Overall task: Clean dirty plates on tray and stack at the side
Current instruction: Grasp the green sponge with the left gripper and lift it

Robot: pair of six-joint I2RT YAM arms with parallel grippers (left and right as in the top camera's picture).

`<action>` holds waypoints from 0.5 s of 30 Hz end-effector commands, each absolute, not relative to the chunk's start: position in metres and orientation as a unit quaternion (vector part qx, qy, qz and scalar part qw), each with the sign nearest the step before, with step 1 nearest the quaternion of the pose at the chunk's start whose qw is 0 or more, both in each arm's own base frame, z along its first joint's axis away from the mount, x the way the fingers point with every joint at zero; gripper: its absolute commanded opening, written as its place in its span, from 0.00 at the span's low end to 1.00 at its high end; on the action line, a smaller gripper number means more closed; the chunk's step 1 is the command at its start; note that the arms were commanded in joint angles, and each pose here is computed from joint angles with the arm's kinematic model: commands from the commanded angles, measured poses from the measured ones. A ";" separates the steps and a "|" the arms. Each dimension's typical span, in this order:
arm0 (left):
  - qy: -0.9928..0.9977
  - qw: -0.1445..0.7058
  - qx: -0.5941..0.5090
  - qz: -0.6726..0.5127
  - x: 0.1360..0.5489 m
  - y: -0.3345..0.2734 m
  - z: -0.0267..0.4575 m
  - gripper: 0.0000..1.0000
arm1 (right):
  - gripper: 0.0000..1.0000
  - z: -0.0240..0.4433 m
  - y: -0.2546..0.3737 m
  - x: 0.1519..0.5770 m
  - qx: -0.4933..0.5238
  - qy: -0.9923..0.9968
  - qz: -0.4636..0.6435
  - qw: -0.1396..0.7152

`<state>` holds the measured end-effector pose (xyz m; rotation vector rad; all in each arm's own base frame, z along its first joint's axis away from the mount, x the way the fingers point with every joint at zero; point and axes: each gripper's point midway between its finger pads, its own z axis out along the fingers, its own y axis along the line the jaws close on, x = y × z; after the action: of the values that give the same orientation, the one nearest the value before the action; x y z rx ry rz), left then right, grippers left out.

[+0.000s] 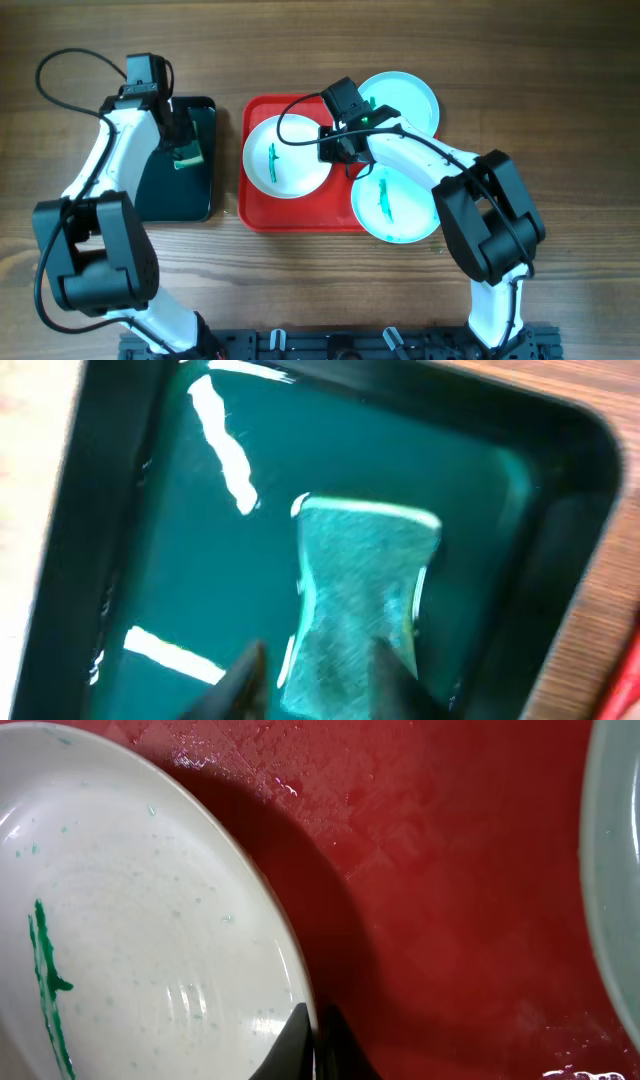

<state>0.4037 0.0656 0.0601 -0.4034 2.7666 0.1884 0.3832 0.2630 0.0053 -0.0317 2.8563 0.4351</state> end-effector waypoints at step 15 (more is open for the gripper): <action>0.990 0.131 -0.038 0.033 0.418 0.052 -0.001 0.27 | 0.06 -0.009 0.259 0.382 -0.004 0.985 0.131 0.115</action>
<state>0.4167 0.0530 0.0132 -0.1409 2.8458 0.1154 0.3831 0.2628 0.0053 -0.0315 2.8569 0.4341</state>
